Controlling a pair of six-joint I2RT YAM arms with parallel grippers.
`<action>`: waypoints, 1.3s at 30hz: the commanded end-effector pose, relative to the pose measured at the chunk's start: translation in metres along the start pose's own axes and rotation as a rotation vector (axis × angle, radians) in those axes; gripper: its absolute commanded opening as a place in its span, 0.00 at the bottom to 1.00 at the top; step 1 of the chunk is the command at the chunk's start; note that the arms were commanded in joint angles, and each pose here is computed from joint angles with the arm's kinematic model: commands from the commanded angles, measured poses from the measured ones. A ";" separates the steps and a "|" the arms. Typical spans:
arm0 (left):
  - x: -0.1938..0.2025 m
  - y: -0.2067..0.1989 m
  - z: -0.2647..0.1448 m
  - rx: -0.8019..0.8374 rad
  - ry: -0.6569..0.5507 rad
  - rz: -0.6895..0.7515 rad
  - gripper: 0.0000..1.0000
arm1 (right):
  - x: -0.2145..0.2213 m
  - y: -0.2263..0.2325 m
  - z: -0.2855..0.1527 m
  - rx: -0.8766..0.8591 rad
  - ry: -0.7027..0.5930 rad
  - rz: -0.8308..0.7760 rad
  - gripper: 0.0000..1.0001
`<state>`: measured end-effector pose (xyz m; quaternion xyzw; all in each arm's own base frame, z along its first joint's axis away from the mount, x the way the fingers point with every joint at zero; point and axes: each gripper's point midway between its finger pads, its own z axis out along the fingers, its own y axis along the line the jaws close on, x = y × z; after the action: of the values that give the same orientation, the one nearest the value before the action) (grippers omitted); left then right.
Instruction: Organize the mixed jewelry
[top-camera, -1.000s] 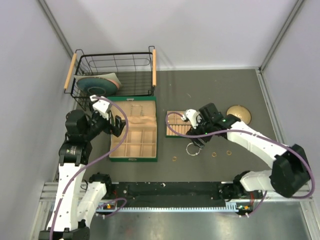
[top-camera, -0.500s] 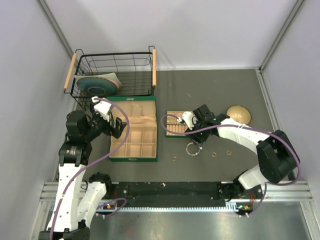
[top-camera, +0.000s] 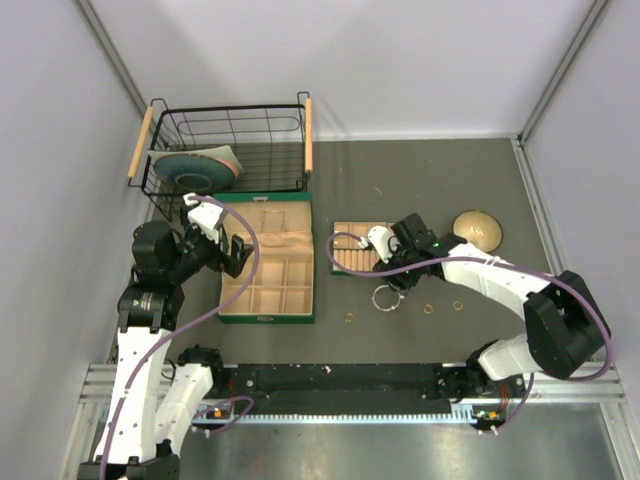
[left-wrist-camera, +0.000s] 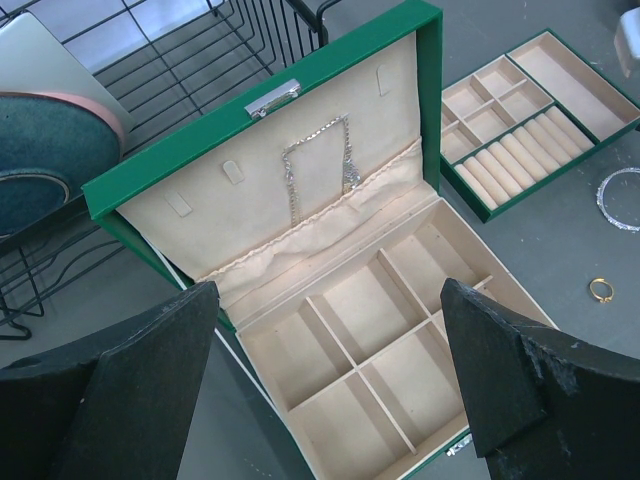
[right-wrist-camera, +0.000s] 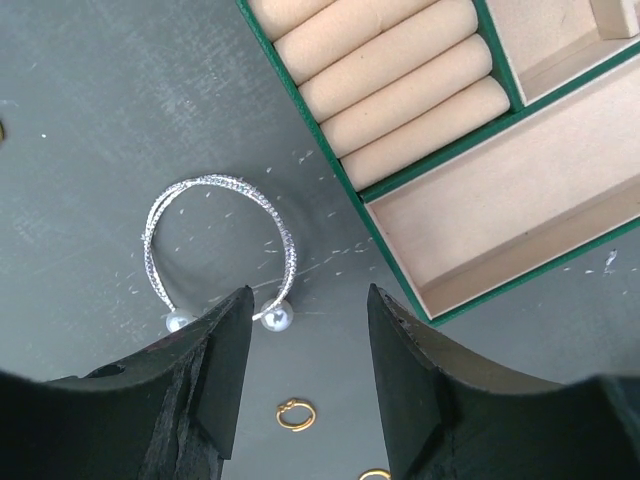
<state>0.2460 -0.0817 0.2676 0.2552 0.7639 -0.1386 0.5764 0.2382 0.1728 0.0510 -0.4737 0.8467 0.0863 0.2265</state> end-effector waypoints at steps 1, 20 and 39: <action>-0.008 -0.002 -0.001 0.011 -0.037 0.019 0.99 | -0.005 0.002 0.000 0.000 -0.016 -0.017 0.50; -0.001 0.000 -0.002 -0.003 -0.020 0.037 0.99 | 0.001 0.009 0.029 -0.016 0.069 -0.049 0.37; -0.009 0.039 -0.005 -0.223 -0.035 -0.065 0.99 | -0.092 0.006 -0.032 0.020 -0.083 -0.150 0.00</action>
<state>0.2523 -0.0618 0.2628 0.2105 0.7825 -0.0947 0.5782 0.2467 0.2002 0.0600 -0.5073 0.8354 0.0677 0.2004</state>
